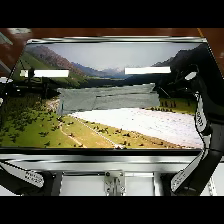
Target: Fold the shirts.
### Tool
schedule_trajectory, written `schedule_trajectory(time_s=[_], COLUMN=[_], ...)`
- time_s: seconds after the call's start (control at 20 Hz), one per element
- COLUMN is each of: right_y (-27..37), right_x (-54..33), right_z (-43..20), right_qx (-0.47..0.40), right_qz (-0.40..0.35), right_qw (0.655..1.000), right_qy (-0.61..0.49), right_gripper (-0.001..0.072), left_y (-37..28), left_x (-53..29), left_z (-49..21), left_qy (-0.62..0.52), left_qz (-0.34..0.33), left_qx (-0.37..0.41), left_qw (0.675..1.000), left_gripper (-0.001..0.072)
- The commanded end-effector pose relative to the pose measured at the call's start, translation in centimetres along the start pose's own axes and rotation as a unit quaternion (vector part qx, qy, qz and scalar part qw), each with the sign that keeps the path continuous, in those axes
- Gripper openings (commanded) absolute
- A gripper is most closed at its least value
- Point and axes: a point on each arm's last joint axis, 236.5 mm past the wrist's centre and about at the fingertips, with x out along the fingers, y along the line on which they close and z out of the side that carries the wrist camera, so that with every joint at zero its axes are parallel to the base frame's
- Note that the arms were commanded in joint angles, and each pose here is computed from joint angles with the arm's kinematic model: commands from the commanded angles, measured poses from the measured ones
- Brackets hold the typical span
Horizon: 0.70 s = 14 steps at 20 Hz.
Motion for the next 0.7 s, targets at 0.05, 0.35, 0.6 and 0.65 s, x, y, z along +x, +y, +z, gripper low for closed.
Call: schedule_trajectory(time_s=[0.05,0.35,0.6,0.65], right_y=[1.2,5.9,13.3,14.7], right_x=[2.4,-2.6,-13.5,-15.7], right_z=[-0.6,-0.3,-4.2,-5.1], right_qx=[0.007,-0.090,-0.143,-0.154], right_qz=[0.025,0.049,0.074,0.071], right_qw=[1.000,0.995,0.987,0.985], right_qy=[0.009,-0.017,-0.017,-0.028], right_gripper=[0.0573,0.0058,0.0058,0.0058], left_y=[-4.8,-8.9,-12.8,-13.3], left_x=[-0.3,3.0,15.2,17.9], left_z=[-0.9,-2.3,-6.0,-7.4], left_qy=[0.004,0.014,0.001,0.003], left_qz=[-0.045,-0.077,-0.036,-0.030], left_qx=[0.039,0.105,0.190,0.201], left_qw=[0.998,0.991,0.981,0.979], left_gripper=[0.0506,0.0045,0.0038,0.0038])
